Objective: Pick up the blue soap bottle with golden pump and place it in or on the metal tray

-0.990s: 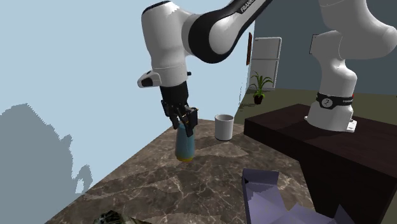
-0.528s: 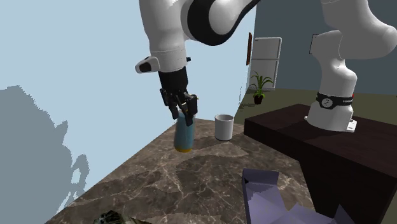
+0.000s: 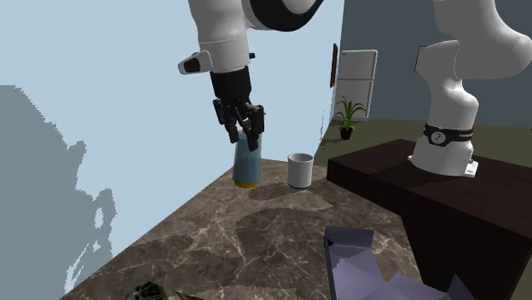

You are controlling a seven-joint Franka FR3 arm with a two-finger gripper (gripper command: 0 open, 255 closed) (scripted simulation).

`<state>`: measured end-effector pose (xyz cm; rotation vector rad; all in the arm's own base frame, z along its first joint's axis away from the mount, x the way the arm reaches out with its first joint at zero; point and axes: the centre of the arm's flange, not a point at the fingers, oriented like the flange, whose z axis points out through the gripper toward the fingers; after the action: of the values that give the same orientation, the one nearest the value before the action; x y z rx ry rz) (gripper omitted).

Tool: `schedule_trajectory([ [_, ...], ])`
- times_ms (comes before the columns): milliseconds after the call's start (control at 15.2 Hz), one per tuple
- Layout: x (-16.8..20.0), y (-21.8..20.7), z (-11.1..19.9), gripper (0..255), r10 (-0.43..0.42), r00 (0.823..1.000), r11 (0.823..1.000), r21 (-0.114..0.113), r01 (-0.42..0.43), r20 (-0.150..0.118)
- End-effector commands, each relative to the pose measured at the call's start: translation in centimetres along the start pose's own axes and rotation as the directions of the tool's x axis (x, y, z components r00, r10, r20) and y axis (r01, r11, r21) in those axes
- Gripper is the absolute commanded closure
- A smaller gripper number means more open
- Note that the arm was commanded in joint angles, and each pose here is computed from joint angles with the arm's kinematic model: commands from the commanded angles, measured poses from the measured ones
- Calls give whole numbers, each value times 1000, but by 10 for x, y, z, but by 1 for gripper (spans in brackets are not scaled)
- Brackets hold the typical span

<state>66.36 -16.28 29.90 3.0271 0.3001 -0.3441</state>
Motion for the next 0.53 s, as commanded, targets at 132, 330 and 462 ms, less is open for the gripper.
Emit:
schedule_trajectory([
  [132, -9, -38, -8, 255, 0, 1000, 1000, 0, 0, 0],
  [330, -16, -77, -11, 255, 0, 1000, 1000, 0, 0, 0],
  [462, -22, -102, -14, 255, 0, 1000, 1000, 0, 0, 0],
])
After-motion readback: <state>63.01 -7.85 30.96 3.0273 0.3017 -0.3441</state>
